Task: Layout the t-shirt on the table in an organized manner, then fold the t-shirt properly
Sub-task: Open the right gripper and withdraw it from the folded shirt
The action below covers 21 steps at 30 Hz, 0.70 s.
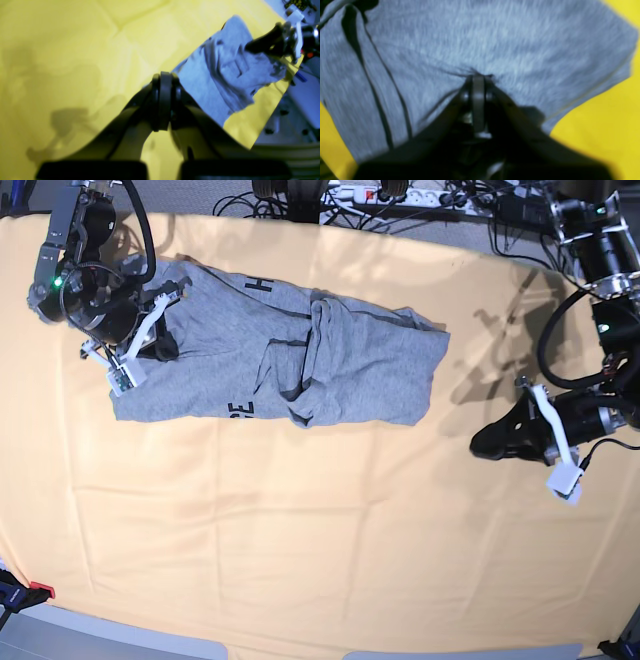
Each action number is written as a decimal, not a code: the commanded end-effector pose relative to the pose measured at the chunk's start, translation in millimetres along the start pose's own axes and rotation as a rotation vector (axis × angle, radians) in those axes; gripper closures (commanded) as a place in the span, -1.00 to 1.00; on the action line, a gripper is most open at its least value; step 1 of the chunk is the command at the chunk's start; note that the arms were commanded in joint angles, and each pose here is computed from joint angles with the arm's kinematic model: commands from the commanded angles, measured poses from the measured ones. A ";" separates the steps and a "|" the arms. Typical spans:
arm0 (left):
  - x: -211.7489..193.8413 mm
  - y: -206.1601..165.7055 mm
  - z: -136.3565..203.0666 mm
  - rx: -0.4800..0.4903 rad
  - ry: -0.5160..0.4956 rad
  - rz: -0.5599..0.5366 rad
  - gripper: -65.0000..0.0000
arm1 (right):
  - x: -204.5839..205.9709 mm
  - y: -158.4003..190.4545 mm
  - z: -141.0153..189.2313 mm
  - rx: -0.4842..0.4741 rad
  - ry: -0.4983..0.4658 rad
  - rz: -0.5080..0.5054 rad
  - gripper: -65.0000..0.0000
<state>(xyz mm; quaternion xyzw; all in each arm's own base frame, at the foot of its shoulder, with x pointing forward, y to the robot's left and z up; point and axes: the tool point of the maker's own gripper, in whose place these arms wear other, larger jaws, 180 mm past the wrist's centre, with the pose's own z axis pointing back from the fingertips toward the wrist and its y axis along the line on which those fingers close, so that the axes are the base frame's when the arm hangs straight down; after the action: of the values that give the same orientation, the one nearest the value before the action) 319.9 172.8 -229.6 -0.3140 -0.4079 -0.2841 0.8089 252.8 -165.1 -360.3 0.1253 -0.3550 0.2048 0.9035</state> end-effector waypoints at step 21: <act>-6.8 29.4 38.8 0.149 0.116 -0.069 1.00 | -8.4 -102.8 103.0 -0.268 -0.147 -0.353 -0.25</act>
<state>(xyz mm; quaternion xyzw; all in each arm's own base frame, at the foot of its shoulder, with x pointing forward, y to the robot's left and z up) 312.4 220.0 -242.3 -0.2272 -0.3680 -0.2924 0.8529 225.6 -296.0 -315.3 0.0802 -0.3919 -0.0249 0.9162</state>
